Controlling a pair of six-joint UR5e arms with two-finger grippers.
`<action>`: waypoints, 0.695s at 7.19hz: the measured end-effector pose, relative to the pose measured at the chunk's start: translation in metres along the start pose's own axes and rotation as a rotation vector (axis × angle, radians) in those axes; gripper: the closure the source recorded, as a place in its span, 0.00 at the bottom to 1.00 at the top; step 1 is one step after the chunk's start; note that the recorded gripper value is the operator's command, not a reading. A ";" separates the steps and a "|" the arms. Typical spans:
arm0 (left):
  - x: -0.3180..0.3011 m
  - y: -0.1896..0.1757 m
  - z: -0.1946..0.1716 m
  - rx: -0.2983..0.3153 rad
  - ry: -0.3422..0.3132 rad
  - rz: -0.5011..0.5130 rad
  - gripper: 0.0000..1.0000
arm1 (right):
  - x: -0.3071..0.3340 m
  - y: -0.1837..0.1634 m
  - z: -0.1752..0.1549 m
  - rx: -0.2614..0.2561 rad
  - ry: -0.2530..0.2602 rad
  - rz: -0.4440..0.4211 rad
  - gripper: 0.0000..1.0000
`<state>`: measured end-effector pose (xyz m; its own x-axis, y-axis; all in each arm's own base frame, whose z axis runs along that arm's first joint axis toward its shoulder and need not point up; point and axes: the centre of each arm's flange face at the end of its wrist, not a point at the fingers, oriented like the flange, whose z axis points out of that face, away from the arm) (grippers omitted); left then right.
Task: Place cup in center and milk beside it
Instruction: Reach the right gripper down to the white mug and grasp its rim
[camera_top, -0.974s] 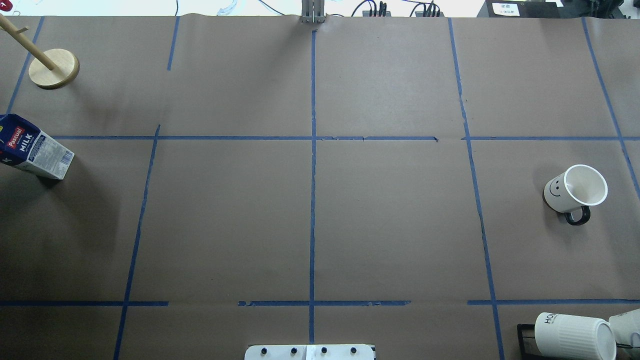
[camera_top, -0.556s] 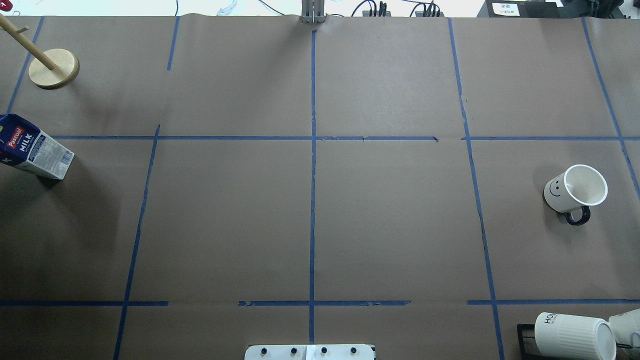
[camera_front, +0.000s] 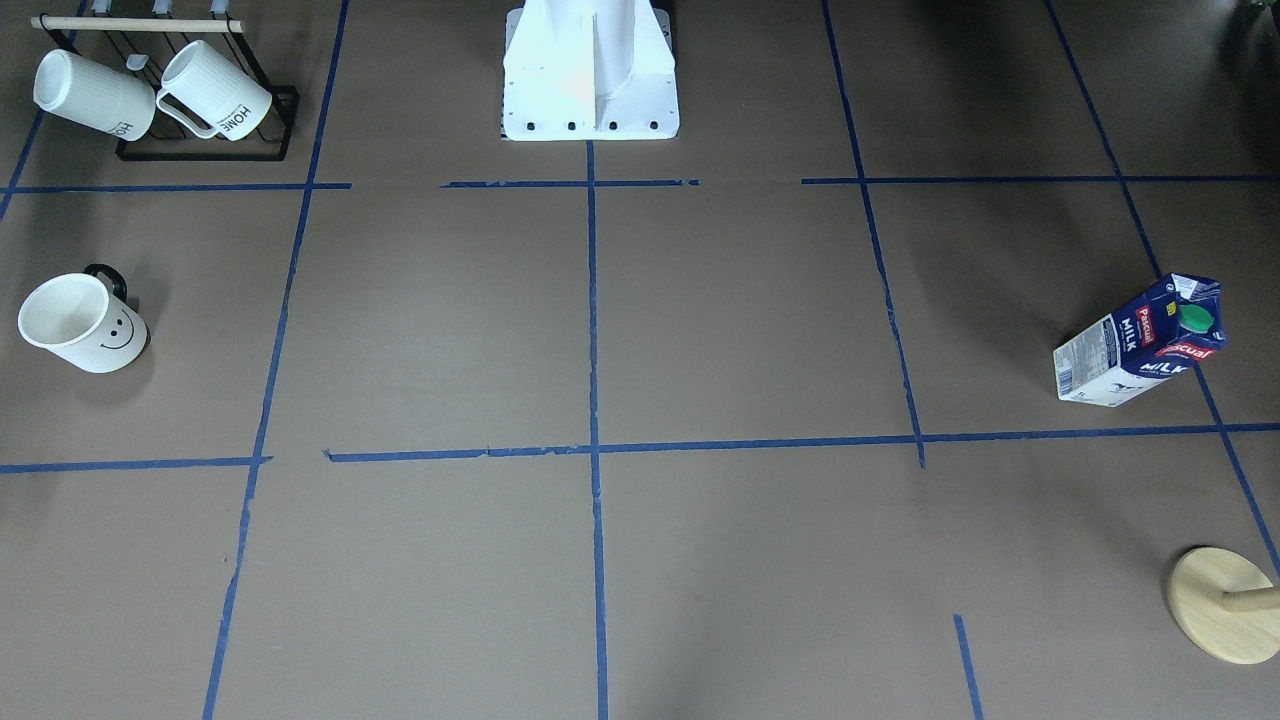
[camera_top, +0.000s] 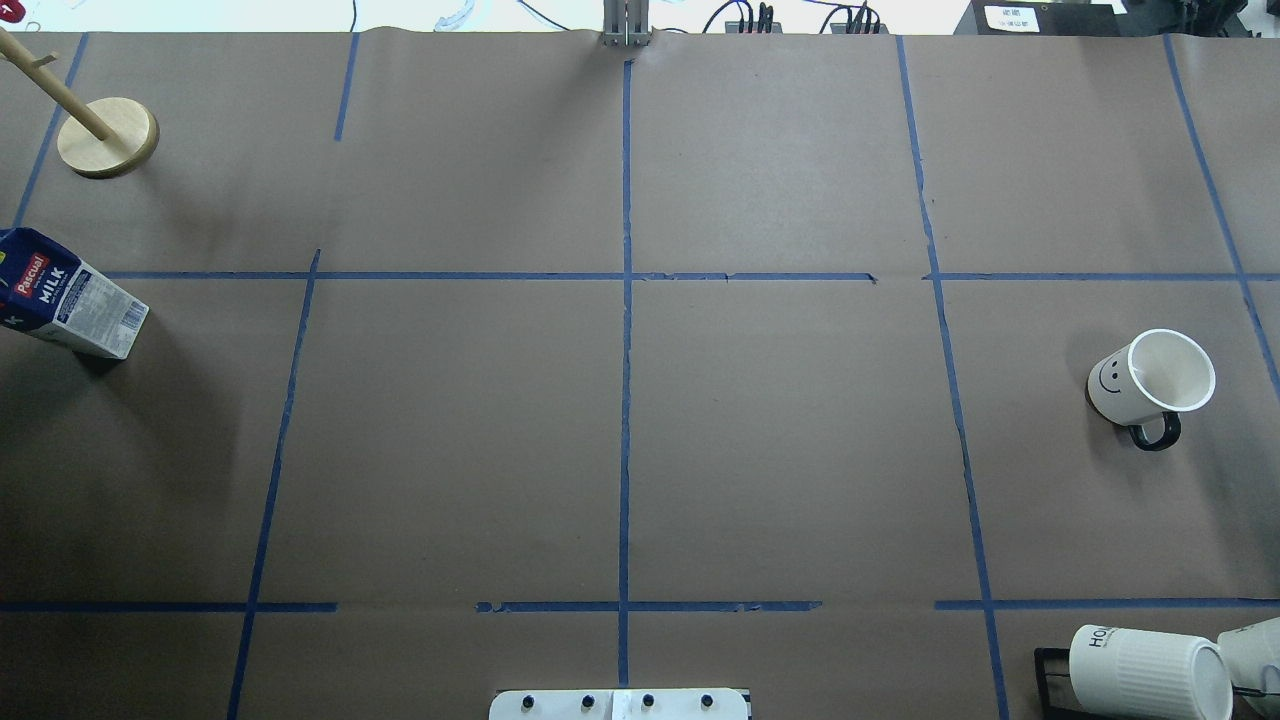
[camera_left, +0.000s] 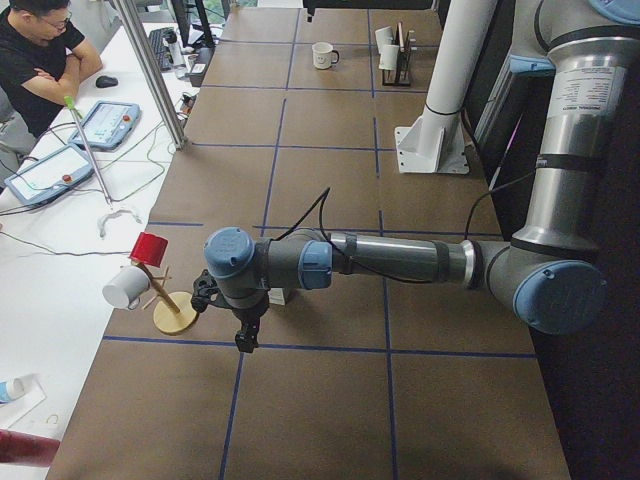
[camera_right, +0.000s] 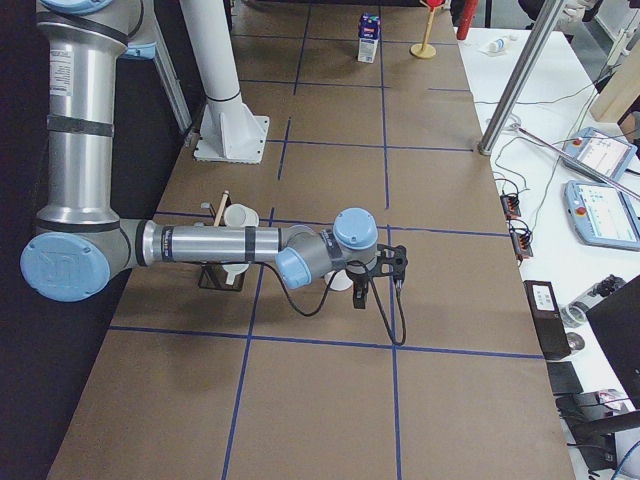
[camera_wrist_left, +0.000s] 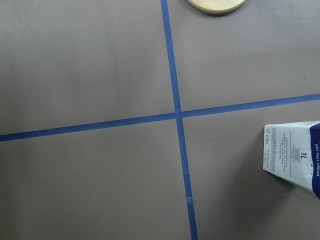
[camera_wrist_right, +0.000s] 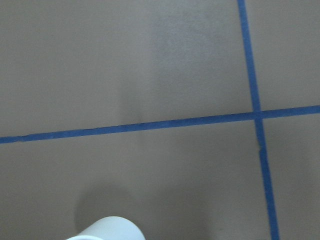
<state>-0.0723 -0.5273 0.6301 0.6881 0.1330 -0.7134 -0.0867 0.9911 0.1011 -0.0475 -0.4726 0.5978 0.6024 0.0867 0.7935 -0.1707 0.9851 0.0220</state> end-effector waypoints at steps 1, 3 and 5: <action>0.000 0.000 0.000 0.001 -0.001 0.000 0.00 | -0.019 0.006 0.009 -0.015 -0.008 -0.002 0.00; 0.001 0.000 -0.001 0.002 0.001 0.001 0.00 | -0.034 0.015 0.028 -0.035 0.016 -0.021 0.00; 0.001 0.000 -0.001 0.003 0.001 0.002 0.00 | -0.039 0.026 0.046 -0.057 0.049 -0.042 0.00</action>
<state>-0.0725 -0.5271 0.6286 0.6870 0.1346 -0.7141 -0.0860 0.9908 0.1041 -0.1117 -0.4570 0.5954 0.6461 0.0508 0.7615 -0.1005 0.9948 0.0189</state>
